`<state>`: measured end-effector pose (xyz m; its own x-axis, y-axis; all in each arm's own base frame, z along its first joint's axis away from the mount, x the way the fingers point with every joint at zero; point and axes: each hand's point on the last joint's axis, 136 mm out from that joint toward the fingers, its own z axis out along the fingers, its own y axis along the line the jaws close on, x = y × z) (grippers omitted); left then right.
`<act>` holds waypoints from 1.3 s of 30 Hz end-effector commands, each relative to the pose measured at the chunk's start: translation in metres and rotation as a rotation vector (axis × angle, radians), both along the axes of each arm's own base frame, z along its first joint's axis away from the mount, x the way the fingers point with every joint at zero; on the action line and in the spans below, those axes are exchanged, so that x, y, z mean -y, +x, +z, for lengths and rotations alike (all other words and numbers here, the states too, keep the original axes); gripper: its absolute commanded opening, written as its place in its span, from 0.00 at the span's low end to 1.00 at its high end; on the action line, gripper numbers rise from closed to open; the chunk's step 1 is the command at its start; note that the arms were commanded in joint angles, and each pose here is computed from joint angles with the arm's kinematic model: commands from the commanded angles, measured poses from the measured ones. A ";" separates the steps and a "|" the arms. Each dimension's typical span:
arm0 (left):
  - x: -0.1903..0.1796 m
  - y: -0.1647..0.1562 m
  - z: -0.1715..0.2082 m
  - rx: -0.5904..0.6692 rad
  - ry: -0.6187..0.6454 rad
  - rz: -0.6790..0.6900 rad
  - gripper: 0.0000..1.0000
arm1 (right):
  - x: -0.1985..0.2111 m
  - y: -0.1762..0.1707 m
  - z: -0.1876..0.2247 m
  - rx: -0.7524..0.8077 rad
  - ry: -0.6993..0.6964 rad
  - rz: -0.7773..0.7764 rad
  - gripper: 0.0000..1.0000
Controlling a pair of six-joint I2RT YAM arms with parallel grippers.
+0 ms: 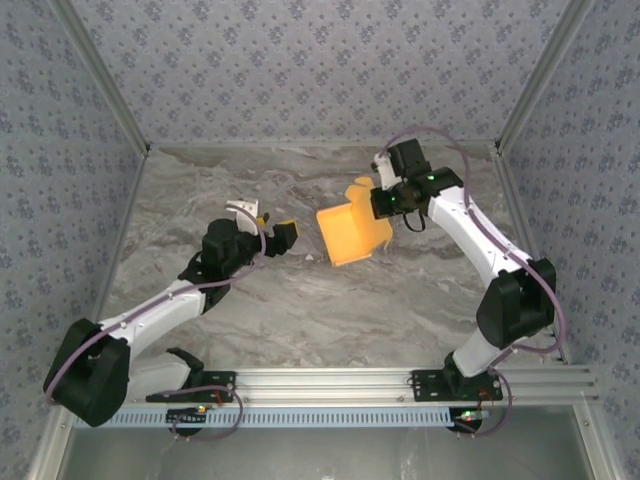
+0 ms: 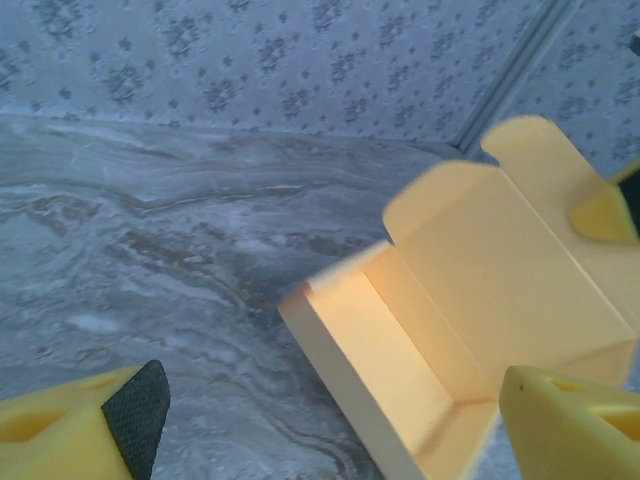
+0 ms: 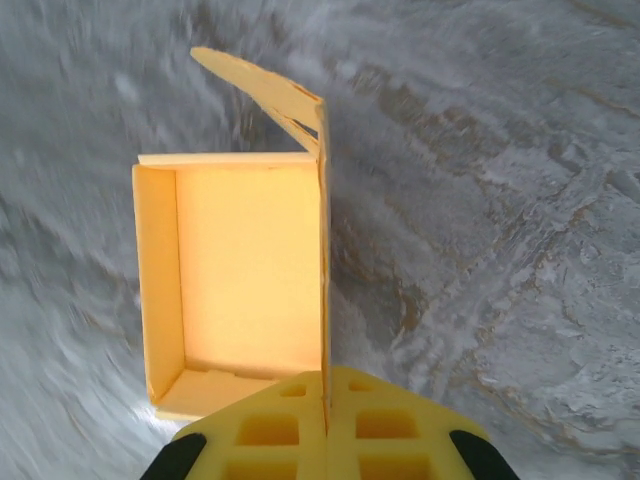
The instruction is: Fold the paper box
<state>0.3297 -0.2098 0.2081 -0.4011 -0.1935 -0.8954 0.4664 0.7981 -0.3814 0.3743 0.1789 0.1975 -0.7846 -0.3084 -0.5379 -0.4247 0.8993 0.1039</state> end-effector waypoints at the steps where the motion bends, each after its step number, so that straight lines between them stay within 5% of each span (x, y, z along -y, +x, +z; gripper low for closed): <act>1: -0.007 0.007 -0.001 -0.040 -0.027 0.018 0.87 | 0.000 -0.031 -0.018 -0.036 -0.262 0.341 0.00; 6: 0.007 0.006 -0.012 -0.070 -0.061 -0.076 0.87 | -0.020 -0.042 -0.030 0.027 -0.442 0.682 0.01; 10: 0.019 0.002 -0.027 -0.053 -0.064 -0.155 0.86 | -0.046 -0.031 -0.030 0.118 -0.455 0.808 0.14; 15: 0.025 -0.004 -0.037 -0.036 -0.074 -0.200 0.85 | -0.073 -0.020 -0.009 0.248 -0.478 0.844 0.45; 20: 0.030 -0.009 -0.030 -0.016 -0.065 -0.231 0.85 | -0.081 -0.023 0.034 0.358 -0.347 0.736 0.52; 24: 0.027 0.001 -0.019 -0.106 -0.110 -0.180 0.91 | -0.055 -0.025 0.085 0.497 -0.097 0.461 0.68; 26: 0.009 0.023 -0.017 -0.332 -0.170 -0.033 0.99 | -0.024 -0.022 0.106 0.545 0.063 0.222 0.96; 29: 0.005 0.046 -0.004 -0.528 -0.231 0.032 0.99 | 0.037 -0.017 0.100 0.477 0.289 -0.226 1.00; 32: 0.013 0.059 0.004 -0.637 -0.345 0.068 0.99 | 0.108 -0.035 0.045 0.151 0.508 -0.843 1.00; 39: 0.058 0.056 -0.029 -1.129 -0.602 0.106 0.99 | 0.078 -0.061 -0.063 -0.514 0.965 -1.112 1.00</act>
<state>0.4118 -0.2472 0.2155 -0.8249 -0.5181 -0.2261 -0.0747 0.4963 -0.8649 0.3280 0.0627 0.1561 -0.6161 0.7389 -0.2730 0.4364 0.6087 0.6626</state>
